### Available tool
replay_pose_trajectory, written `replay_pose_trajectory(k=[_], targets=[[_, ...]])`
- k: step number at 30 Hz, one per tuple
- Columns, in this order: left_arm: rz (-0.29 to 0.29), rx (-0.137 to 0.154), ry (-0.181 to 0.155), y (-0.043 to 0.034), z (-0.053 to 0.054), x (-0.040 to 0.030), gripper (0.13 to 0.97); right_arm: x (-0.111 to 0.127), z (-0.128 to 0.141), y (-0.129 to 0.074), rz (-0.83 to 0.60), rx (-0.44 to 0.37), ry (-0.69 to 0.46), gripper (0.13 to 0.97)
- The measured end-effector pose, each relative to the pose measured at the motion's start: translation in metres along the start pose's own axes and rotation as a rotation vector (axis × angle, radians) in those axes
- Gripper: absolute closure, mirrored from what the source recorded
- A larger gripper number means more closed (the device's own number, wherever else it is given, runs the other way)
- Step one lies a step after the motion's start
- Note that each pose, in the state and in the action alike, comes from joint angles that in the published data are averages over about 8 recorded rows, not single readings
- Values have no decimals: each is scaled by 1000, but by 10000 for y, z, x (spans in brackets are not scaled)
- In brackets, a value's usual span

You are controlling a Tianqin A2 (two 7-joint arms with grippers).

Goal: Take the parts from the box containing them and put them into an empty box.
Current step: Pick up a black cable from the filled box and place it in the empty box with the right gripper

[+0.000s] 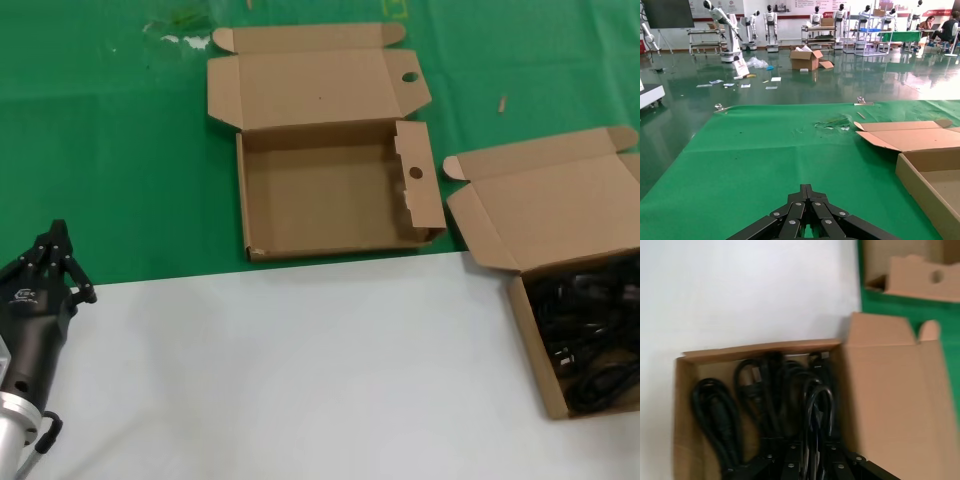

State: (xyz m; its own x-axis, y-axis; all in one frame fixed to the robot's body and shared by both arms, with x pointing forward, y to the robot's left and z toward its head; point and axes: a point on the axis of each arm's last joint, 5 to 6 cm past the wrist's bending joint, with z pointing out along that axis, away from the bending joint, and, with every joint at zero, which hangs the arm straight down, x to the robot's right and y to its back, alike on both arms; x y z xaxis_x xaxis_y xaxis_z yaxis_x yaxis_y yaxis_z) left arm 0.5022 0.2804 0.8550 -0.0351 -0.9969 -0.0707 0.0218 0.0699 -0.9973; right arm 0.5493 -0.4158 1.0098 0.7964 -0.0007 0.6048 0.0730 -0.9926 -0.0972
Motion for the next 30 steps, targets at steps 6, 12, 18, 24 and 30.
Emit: replay_pose_trajectory(k=[6,12,18,24,30], targets=[[0,0,0,0,0,0,957,279,-261,-155,-6,21,51,903],[0,0,0,0,0,0,957,631,-498,-471,-28,77,137,907],[0,0,0,0,0,0,957,989,-604,-950,-62,167,241,907],[0,0,0,0,0,0,957,1241,-534,-1462,-97,257,310,907],[0,0,0,0,0,0,957,1400,-250,-1894,-133,316,337,907]])
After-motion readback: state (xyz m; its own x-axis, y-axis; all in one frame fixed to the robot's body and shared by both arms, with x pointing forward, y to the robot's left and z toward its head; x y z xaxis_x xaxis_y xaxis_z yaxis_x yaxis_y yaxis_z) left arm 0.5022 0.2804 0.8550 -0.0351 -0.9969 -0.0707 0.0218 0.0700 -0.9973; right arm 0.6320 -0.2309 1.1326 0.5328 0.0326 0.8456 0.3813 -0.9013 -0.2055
